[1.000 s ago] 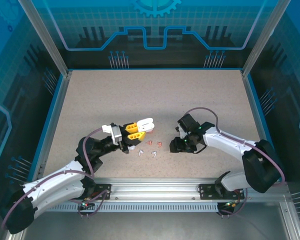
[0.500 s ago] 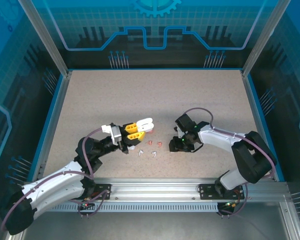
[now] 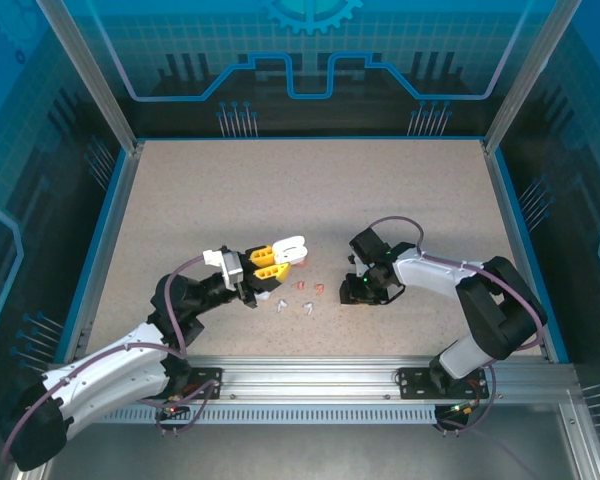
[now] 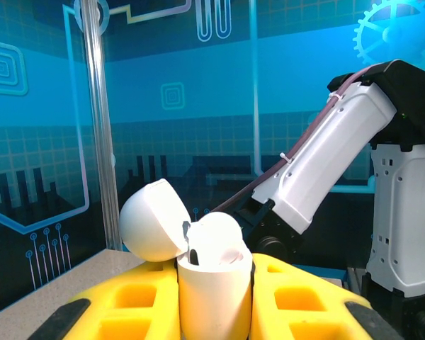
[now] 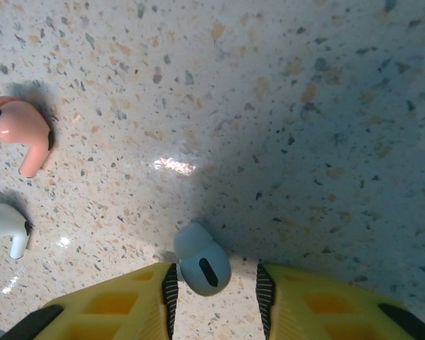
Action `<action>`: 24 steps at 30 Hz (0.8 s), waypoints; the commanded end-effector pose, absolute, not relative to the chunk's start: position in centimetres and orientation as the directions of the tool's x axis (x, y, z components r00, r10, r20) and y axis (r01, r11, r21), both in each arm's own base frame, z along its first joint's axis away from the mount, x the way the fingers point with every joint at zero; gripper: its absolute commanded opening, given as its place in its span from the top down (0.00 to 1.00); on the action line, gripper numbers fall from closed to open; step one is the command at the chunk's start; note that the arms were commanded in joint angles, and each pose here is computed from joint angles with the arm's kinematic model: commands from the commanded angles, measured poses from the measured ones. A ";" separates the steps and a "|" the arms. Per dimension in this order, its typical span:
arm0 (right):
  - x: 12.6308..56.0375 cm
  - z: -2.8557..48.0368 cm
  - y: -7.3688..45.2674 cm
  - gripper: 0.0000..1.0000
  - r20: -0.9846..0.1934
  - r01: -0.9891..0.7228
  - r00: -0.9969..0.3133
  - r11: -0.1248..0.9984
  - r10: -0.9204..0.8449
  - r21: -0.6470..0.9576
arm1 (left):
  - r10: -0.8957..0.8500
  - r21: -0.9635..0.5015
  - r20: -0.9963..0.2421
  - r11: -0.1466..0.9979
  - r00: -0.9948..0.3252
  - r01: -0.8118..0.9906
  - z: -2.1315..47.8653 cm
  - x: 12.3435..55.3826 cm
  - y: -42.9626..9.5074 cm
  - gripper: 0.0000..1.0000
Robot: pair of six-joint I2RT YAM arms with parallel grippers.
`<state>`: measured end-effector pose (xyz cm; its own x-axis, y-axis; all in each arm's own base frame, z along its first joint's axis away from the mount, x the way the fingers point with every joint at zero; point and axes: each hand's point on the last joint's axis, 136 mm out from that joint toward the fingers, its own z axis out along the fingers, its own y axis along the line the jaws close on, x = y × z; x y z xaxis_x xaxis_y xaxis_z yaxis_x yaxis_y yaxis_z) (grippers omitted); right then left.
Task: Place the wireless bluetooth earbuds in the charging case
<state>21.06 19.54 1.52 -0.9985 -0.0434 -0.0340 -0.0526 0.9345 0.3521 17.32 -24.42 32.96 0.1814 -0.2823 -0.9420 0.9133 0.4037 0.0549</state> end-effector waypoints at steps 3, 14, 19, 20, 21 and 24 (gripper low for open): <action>22.1 1.2 20.4 0.63 -0.054 -0.048 -0.998 0.924 -0.030 0.379 | -0.286 0.070 -0.936 0.420 0.205 0.905 33.1 17.2 -24.2 1.00; 22.8 3.4 20.2 0.63 -0.115 -0.082 -0.992 0.935 -0.044 0.346 | -0.288 0.066 -0.936 0.422 0.203 0.904 33.2 17.3 -24.1 1.00; 22.7 3.5 19.9 0.62 -0.118 -0.089 -0.992 0.940 -0.053 0.329 | -0.288 0.066 -0.936 0.422 0.203 0.904 33.1 17.2 -24.1 1.00; 22.6 3.4 20.0 0.62 -0.115 -0.087 -0.992 0.940 -0.051 0.331 | -0.288 0.066 -0.936 0.421 0.202 0.904 33.0 17.2 -24.1 1.00; 22.6 3.3 20.1 0.62 -0.114 -0.088 -0.992 0.939 -0.053 0.332 | -0.287 0.066 -0.936 0.423 0.203 0.904 33.0 17.2 -24.1 1.00; 22.6 3.0 20.2 0.62 -0.104 -0.087 -0.993 0.939 -0.055 0.332 | -0.289 0.066 -0.936 0.422 0.203 0.904 33.1 17.2 -24.1 1.00</action>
